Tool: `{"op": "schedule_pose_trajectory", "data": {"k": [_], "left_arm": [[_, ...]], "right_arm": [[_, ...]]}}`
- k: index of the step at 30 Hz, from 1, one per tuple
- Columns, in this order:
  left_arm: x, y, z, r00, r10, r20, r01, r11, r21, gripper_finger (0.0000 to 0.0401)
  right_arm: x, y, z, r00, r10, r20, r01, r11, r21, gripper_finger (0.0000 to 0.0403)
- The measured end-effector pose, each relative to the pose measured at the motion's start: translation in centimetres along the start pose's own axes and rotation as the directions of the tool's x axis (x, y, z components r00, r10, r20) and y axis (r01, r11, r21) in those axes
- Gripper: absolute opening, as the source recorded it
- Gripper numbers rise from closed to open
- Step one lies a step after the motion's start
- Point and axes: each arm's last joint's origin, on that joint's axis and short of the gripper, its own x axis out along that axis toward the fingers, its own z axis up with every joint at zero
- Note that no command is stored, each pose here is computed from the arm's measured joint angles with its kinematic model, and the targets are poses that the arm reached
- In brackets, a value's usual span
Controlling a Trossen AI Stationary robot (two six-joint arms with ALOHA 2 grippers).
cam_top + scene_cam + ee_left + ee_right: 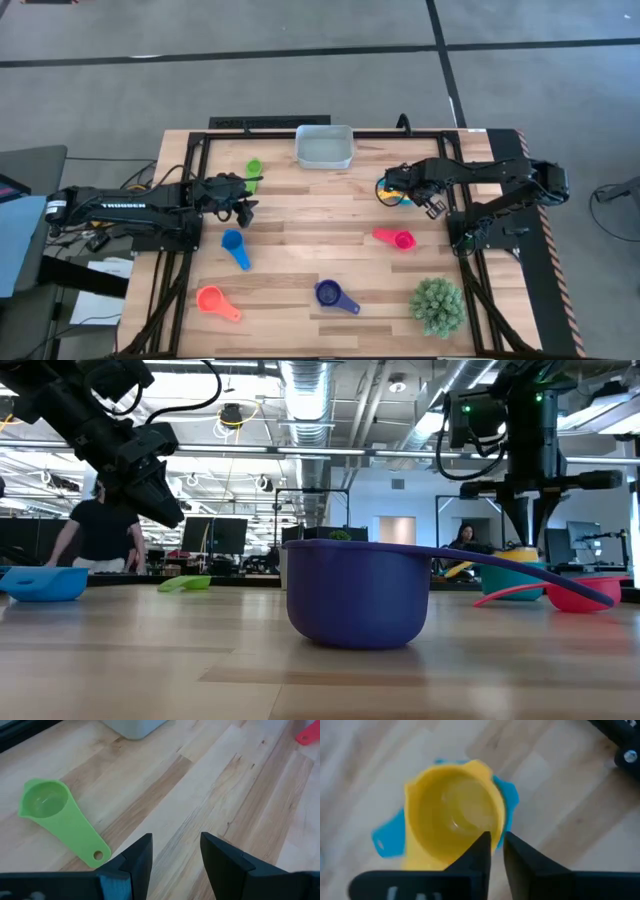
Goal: Nest measuring cups in basket
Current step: Stack the yellow measuring cup on top of the light blue measuring cup
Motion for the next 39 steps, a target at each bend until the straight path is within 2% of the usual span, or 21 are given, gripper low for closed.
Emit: {"op": "schedule_pose_trajectory", "data": {"k": [3,6,9,12,16,22,26,31,36,39], "left_arm": [[0.0,-0.1,0.3,1.0,-0.015,0.023,0.015,1.0,-0.008,0.0154],[0.2,-0.4,0.4,0.999,-0.049,0.025,0.049,0.998,-0.025,0.0154],[0.6,-0.4,0.2,0.999,-0.043,0.007,0.044,0.997,-0.066,0.0154],[0.9,-0.4,0.2,1.0,-0.027,-0.001,0.027,0.994,-0.108,0.0154],[1.4,-0.6,0.4,1.0,-0.003,0.026,0.007,0.99,-0.142,0.0154],[2.3,-1.0,0.6,0.999,0.0,0.05,0.008,0.985,-0.17,0.0154],[2.8,-1.0,0.3,1.0,0.007,0.02,-0.002,0.971,-0.238,0.0154],[3.4,-1.0,-0.1,1.0,0.027,-0.012,-0.029,0.954,-0.298,0.0154],[4.0,-1.2,-0.4,0.999,0.02,-0.042,-0.033,0.938,-0.344,0.0154],[4.5,-1.5,-0.4,0.999,-0.008,-0.043,-0.008,0.928,-0.371,0.0154]], "right_arm": [[-0.1,-0.1,0.2,0.998,-0.031,-0.051,0.028,0.998,-0.047,0.0104],[-0.7,-0.2,0.5,0.997,-0.002,-0.072,-0.004,0.997,-0.083,0.0137],[-1.7,-0.2,0.9,0.989,0.125,-0.082,-0.136,0.981,-0.14,0.0163],[-2.3,1.1,1.9,0.96,0.27,-0.075,-0.281,0.924,-0.259,0.0173],[-1.0,3.4,4.7,0.961,0.274,-0.022,-0.262,0.886,-0.382,0.0164],[2.5,8.1,6.8,0.93,0.346,-0.126,-0.361,0.797,-0.484,0.0126],[4.6,8.9,6.7,0.961,0.224,-0.159,-0.275,0.774,-0.571,0.0101],[6.3,8.7,5.1,0.972,0.108,-0.209,-0.227,0.668,-0.709,0.0086],[6.1,8.3,2.7,0.958,0.074,-0.278,-0.273,0.532,-0.801,0.0082],[5.2,7.7,1.4,0.942,0.07,-0.33,-0.326,0.433,-0.84,0.0081]]}}
